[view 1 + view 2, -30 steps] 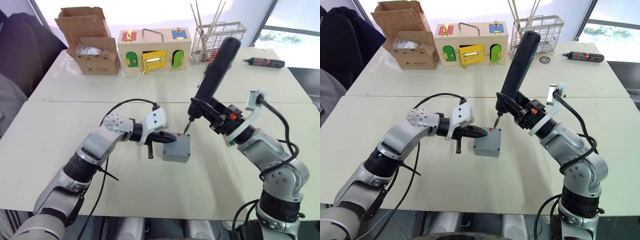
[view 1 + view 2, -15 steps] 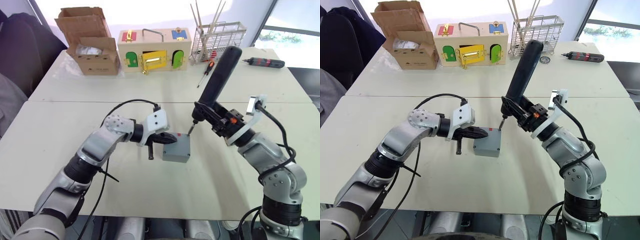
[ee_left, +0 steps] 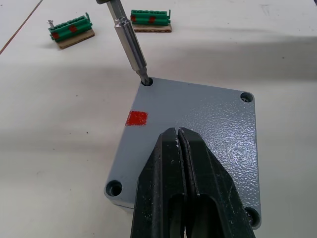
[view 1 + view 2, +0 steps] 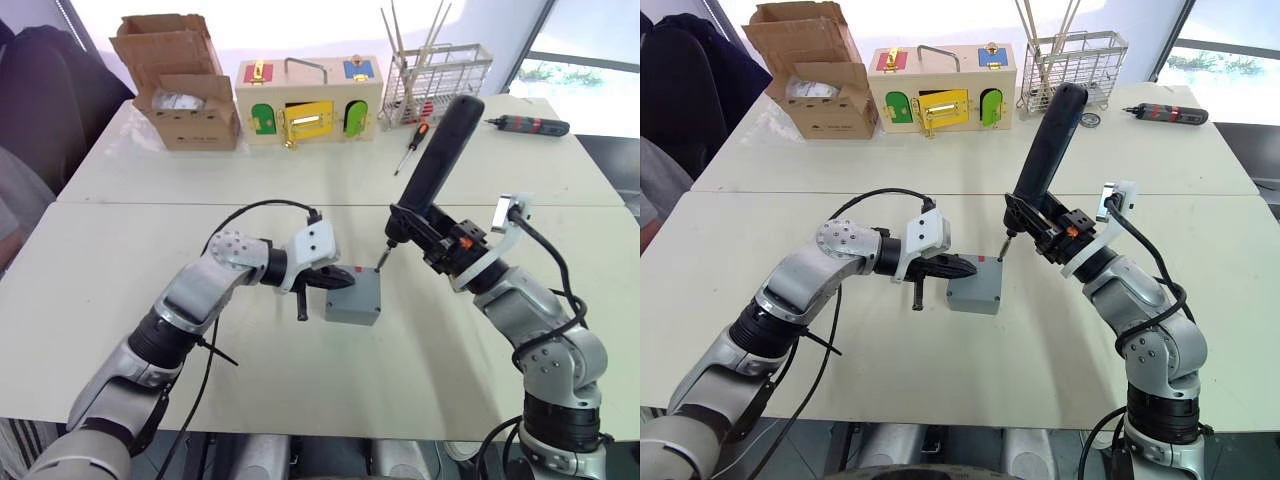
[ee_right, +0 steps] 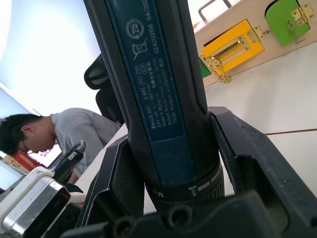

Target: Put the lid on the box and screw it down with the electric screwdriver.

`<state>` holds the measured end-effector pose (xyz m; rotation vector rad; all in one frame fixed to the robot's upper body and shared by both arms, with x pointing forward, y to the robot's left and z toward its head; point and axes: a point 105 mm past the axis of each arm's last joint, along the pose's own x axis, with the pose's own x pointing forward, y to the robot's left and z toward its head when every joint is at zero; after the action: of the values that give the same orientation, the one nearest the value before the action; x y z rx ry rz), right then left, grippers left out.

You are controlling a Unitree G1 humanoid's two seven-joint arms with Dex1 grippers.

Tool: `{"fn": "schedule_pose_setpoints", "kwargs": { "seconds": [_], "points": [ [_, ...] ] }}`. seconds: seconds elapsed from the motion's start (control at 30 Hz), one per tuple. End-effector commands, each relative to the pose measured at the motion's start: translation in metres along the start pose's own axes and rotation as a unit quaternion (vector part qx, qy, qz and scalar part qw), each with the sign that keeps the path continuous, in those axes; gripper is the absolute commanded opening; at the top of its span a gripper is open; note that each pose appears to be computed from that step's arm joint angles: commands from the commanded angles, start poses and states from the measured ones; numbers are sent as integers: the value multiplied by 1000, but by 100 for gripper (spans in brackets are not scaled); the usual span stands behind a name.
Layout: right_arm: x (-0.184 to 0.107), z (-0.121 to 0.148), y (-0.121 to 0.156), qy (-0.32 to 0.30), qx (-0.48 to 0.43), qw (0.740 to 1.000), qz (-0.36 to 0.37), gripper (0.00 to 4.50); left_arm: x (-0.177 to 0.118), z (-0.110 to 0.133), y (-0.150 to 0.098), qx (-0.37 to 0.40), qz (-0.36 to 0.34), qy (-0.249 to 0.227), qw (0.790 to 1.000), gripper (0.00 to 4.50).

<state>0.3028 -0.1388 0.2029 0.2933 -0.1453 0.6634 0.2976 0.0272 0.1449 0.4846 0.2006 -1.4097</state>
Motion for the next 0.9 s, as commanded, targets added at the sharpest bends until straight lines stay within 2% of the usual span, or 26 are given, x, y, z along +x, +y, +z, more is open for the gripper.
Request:
{"fn": "schedule_pose_setpoints", "kwargs": {
  "seconds": [0.03, 0.37, 0.53, 0.9],
  "points": [
    [-2, 12, 3, -16, -24, 1000, 8, 183, 1, -4, -4, -1, -6, 7, 1000, 0],
    [-1, -16, 41, 45, -65, 992, 100, 183, 7, -17, -8, -12, -9, 36, 999, 0],
    [-6, -36, 42, 73, -79, 988, 106, 183, 8, -20, -11, -24, -15, 37, 999, 0],
    [-7, -58, 47, 96, -78, 986, 107, 183, 9, -25, -11, -28, -12, 50, 998, 0]
  ]
}}
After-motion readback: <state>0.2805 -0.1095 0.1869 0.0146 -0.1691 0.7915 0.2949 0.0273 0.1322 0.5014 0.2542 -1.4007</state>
